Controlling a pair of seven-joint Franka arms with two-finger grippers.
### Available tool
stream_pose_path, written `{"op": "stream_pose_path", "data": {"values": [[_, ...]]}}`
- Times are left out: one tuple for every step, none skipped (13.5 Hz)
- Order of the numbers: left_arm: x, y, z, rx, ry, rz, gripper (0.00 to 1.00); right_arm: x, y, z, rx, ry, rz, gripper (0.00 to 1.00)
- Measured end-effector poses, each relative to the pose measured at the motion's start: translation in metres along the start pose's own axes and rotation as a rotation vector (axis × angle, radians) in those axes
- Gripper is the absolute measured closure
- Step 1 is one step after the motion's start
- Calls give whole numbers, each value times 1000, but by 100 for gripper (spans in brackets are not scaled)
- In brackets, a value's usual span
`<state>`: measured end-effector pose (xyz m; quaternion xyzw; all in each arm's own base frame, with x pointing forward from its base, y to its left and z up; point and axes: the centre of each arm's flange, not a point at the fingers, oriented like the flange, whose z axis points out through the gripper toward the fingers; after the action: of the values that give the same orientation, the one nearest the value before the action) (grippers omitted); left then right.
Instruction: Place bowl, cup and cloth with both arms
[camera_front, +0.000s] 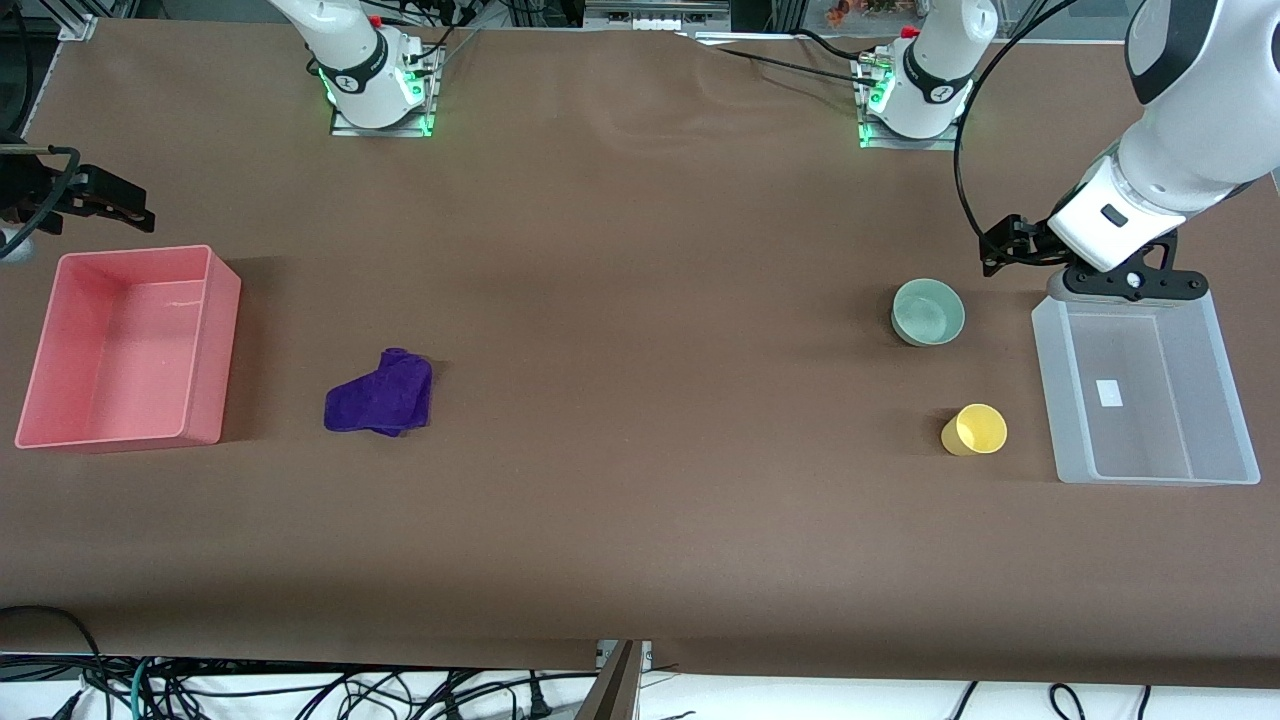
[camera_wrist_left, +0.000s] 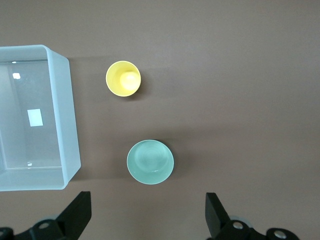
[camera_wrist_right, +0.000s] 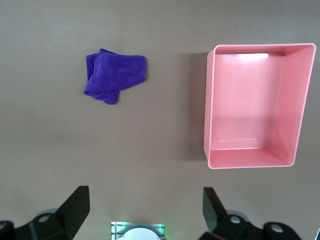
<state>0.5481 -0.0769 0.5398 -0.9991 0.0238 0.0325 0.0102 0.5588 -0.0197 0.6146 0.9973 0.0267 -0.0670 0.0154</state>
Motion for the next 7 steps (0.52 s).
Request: {"op": "stream_pose_path", "data": {"values": [[0,0,0,0,-1,0,0,0,0,0,0,0,0,0],[0,0,0,0,-3,0,0,0,0,0,1,0,0,0],[-1,0,1,1,-5,0,0,0,0,0,2,2,0,0],[-1,0,1,1,-6,0,0,1,0,1,3,5,-1,0],[-1,0,1,1,-7,0,0,3,0,3,4,9,-1,0],[-1,0,1,1,-7,0,0,4,-1,6,4,13,-1,0],[-1,0,1,1,-7,0,0,6,-1,10,4,16,-2,0]]}}
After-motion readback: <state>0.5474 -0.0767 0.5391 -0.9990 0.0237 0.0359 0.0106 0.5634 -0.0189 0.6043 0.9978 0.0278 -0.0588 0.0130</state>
